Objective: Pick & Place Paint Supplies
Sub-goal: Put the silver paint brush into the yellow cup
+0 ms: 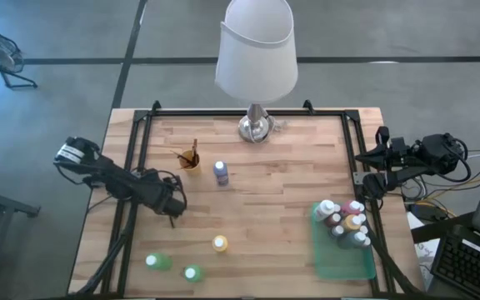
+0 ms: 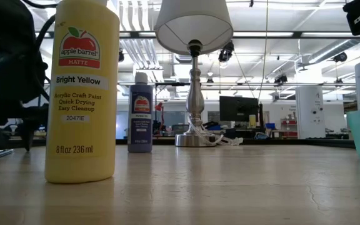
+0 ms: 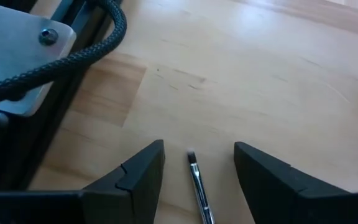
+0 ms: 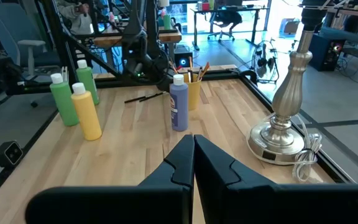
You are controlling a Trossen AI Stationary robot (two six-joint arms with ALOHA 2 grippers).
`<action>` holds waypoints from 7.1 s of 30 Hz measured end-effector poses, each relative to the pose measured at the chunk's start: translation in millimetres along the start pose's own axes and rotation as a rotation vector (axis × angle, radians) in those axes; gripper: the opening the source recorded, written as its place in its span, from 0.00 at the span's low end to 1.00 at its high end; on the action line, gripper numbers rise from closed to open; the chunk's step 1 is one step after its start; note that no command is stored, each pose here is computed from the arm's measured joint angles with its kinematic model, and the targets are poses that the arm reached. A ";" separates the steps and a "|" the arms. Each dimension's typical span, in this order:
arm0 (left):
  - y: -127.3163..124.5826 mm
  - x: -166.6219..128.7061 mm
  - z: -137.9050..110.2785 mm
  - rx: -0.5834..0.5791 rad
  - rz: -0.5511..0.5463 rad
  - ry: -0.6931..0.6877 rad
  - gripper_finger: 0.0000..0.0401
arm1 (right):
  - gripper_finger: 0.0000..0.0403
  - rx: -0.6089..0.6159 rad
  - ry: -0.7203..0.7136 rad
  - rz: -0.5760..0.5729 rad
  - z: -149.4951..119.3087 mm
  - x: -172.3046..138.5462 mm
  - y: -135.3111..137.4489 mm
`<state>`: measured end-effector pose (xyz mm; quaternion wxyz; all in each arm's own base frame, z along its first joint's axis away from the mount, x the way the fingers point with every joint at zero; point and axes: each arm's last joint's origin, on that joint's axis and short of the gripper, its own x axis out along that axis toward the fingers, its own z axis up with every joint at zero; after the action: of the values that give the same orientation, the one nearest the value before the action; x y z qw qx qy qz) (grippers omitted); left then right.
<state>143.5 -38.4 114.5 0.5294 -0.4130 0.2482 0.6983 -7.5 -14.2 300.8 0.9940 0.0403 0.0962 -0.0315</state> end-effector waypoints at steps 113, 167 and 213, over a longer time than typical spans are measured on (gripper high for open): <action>-3.4 -0.1 -0.5 0.054 0.002 0.023 0.01 | 0.02 0.000 0.000 0.000 0.0 0.0 0.0; -35.0 -87.8 -15.4 0.249 -0.251 0.075 0.00 | 0.02 0.000 0.000 0.000 0.0 0.0 0.0; -89.7 -121.1 78.7 0.146 -0.526 -0.902 0.00 | 0.02 0.000 0.000 0.001 0.1 -0.1 0.0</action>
<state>215.4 -13.1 266.4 0.7683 -0.0819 -0.0683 0.6312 -7.6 -14.2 300.9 0.9941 0.0402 0.0961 -0.0312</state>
